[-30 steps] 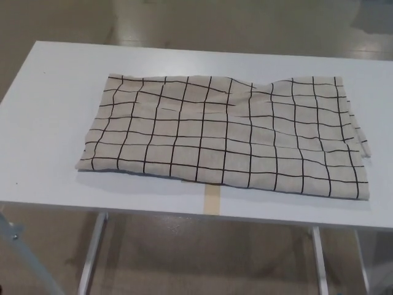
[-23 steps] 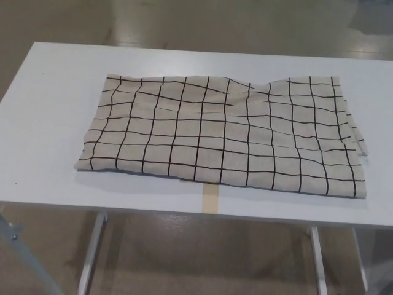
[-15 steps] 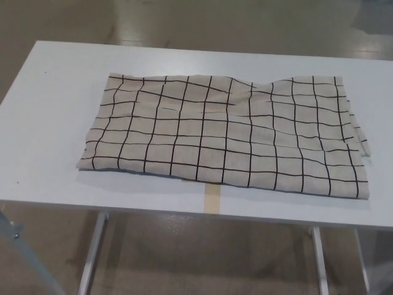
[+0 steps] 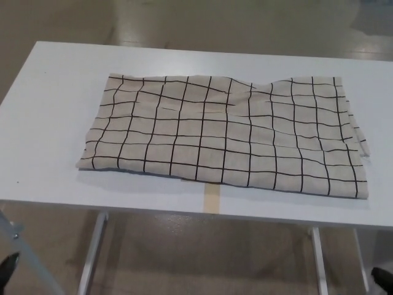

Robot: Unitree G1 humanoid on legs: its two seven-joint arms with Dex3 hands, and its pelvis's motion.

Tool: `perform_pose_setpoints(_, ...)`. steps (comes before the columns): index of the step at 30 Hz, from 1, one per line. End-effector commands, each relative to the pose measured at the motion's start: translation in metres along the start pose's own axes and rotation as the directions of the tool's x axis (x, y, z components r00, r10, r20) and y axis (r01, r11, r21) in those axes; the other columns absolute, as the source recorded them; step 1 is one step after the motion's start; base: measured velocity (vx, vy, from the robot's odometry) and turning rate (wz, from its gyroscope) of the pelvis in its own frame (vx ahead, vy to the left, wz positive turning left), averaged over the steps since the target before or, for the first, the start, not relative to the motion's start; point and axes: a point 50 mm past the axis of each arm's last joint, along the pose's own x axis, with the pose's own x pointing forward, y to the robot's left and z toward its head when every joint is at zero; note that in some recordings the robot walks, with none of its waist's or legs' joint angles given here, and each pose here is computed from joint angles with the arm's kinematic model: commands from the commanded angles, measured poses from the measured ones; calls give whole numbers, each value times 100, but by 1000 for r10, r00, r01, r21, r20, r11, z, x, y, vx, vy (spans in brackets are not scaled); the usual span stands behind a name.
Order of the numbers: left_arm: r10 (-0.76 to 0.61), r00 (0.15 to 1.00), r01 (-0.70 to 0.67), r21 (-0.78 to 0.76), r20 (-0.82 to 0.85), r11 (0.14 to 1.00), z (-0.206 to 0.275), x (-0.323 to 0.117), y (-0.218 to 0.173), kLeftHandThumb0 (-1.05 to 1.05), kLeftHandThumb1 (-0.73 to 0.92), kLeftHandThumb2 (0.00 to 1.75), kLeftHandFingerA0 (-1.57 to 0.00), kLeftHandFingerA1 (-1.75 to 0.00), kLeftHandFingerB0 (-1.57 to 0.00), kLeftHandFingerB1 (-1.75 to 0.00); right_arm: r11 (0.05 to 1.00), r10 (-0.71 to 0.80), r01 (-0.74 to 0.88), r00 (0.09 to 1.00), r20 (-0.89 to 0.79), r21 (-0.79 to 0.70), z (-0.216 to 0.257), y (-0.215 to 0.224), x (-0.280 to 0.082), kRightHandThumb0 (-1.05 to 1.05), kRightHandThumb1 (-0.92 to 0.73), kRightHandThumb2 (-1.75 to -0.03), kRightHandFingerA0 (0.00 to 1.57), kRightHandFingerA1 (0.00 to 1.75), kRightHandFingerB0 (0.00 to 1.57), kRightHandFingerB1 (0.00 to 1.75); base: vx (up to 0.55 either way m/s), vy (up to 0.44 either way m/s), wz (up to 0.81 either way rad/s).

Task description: Use the left hand to fold a white towel with checkered patterns in half.

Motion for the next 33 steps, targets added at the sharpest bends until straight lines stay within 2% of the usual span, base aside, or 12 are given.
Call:
perform_pose_setpoints(1,-203,849,24,348,488,937,84,24,-25,-62,39,72,0,-6,0,0,993,72,-71,997,11,-91,-6,6,-10,-28,-64,-59,42,57,49,47,0,0,0)
perform_pose_setpoints(5,-281,839,79,406,466,910,90,36,-33,-59,39,70,0,0,0,-1,994,64,-63,998,7,-87,-8,7,-11,-27,-64,-59,41,57,48,48,0,0,0)
perform_pose_setpoints(9,-375,816,118,507,440,854,98,63,-47,-58,38,72,0,-4,0,-10,994,59,-59,998,4,-92,-9,9,-11,-27,-65,-59,40,55,47,48,0,0,0)
perform_pose_setpoints(13,-430,808,152,562,404,813,98,80,-57,-58,38,72,0,-5,0,-10,993,62,-61,998,2,-97,-8,10,-10,-28,-65,-59,40,55,47,48,0,0,0)
perform_pose_setpoints(18,-526,808,231,678,265,698,83,102,-74,-61,39,75,0,-6,0,-13,994,65,-64,998,5,-91,-9,11,-10,-27,-65,-60,40,55,47,48,0,0,0)
perform_pose_setpoints(19,-545,808,256,698,225,668,79,106,-78,-59,48,55,0,-5,0,-15,994,64,-63,998,5,-89,-10,11,-11,-26,-65,-60,40,55,47,48,0,0,0)
perform_pose_setpoints(20,-562,806,279,717,187,639,75,109,-81,-62,39,70,0,-3,0,-12,994,64,-63,998,4,-88,-11,10,-11,-27,-65,-59,40,55,48,48,0,0,0)
perform_pose_setpoints(21,-562,806,279,717,187,639,75,109,-81,-62,39,70,0,-3,0,-12,994,64,-63,998,4,-88,-11,10,-11,-27,-65,-59,40,55,48,48,0,0,0)
perform_pose_setpoints(22,-582,803,308,744,132,593,69,114,-86,-61,49,56,0,-4,0,-14,994,65,-65,998,3,-89,-12,10,-12,-27,-65,-59,40,55,48,48,0,0,0)
perform_pose_setpoints(24,-593,800,324,762,96,560,65,116,-88,-60,48,55,0,-4,0,-15,994,69,-68,998,2,-90,-12,11,-12,-27,-65,-59,40,55,48,48,0,0,0)
perform_pose_setpoints(25,-605,794,343,777,60,528,62,118,-91,-64,40,75,0,-3,0,-13,994,70,-69,998,1,-90,-11,11,-12,-27,-65,-59,40,55,48,48,0,0,0)
perform_pose_setpoints(33,-610,792,377,813,-34,444,48,130,-105,-63,39,74,0,-3,0,-12,993,65,-64,998,3,-97,-9,11,-9,-27,-65,-59,40,54,48,48,0,0,0)
